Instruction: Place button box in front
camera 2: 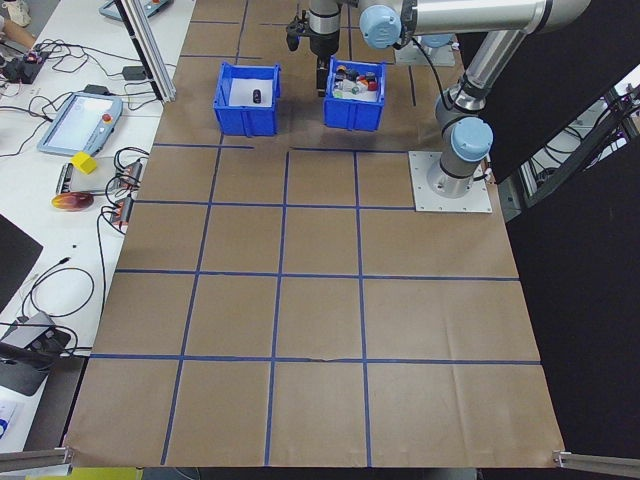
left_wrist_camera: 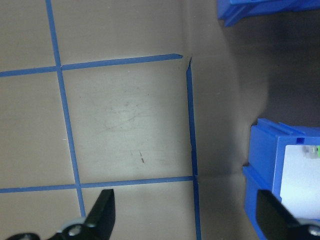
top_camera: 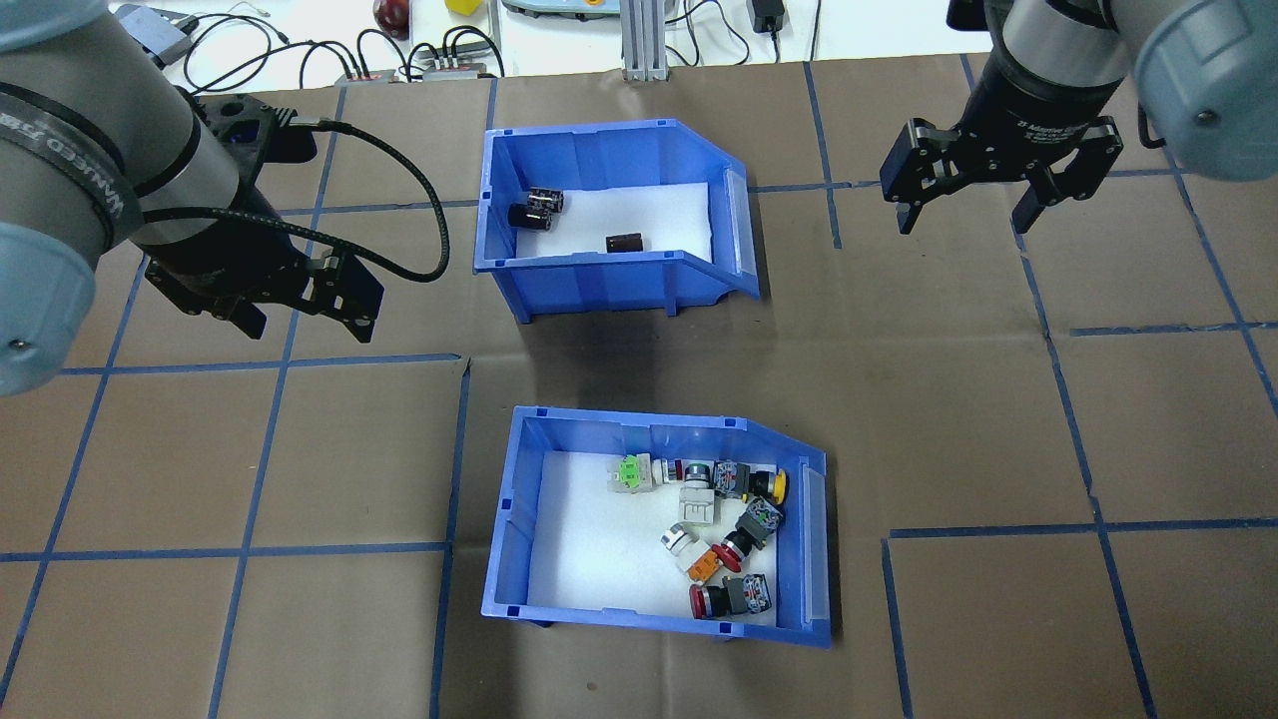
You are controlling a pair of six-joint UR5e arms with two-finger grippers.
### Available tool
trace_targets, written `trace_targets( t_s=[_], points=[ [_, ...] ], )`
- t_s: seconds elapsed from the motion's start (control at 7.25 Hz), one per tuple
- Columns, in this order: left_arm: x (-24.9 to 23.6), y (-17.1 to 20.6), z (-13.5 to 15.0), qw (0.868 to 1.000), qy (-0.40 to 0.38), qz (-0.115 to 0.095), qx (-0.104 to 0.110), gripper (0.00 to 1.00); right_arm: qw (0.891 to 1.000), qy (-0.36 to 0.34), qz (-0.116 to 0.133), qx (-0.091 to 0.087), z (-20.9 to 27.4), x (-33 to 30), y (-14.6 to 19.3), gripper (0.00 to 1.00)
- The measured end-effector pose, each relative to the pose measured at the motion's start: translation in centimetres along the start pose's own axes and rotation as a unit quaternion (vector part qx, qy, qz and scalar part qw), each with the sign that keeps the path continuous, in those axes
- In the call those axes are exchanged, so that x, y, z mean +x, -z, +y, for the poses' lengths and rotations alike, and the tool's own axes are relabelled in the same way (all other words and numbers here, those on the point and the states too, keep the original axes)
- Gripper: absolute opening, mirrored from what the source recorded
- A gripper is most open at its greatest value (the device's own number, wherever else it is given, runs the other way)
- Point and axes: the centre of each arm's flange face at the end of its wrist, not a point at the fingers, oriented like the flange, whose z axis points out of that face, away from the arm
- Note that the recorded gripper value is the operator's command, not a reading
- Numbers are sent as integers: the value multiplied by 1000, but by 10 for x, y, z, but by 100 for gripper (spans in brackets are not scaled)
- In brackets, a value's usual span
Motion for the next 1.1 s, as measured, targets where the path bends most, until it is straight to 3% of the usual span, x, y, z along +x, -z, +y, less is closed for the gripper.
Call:
trace_targets(
  t_s=[0.41, 0.69, 0.97, 1.1],
  points=[
    [1, -1, 0, 1000, 12, 3, 0, 100, 1000, 3, -2, 0, 2, -2, 4, 100],
    [1, 1, 1, 999, 39, 4, 2, 100, 998, 60, -7, 3, 1, -15, 3, 100],
    [1, 2, 4, 997, 76, 2, 5, 99, 985, 174, -7, 13, -10, -41, 7, 100],
    [1, -1, 6, 991, 131, 1, 2, 99, 968, 251, -5, 18, -24, -65, 10, 100]
  ],
)
